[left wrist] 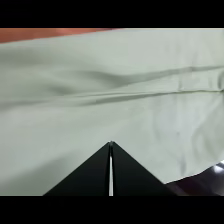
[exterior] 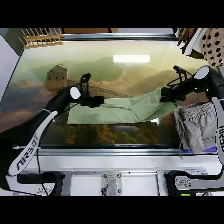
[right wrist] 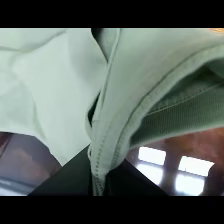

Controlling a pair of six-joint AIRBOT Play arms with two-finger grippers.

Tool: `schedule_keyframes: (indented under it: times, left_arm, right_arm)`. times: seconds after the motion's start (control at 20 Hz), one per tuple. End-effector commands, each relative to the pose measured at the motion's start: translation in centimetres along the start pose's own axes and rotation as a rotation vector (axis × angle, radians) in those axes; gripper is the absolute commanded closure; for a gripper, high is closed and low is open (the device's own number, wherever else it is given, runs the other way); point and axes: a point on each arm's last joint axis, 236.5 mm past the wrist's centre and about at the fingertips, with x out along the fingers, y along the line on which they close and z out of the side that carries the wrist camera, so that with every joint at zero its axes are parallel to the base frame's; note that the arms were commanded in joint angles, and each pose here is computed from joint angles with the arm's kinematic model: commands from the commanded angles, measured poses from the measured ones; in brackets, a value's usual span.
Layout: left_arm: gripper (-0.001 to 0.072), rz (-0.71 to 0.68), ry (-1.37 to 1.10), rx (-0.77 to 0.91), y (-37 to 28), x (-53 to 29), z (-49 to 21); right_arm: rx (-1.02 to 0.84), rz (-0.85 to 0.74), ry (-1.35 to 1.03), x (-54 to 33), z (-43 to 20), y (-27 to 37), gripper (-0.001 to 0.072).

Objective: Fold the clothes and pants, and hang the long-sleeved shirts on hangers.

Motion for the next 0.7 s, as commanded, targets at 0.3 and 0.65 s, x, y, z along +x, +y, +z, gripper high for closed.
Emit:
schedule_keyframes:
  times: [0.3, 0.65]
  left_arm:
    - [0.0702, -0.13, 0.218, 0.126, -10.7, 11.1, -3.6]
    - [0.0702, -0.148, 0.275, 0.169, -12.4, 12.7, -4.3]
  right_arm:
    - [-0.199, -0.063, -0.071, -6.7, 1.6, 8.6, 0.0701]
    - [-0.28, -0.041, -0.091, -6.9, 1.6, 12.3, 0.0701]
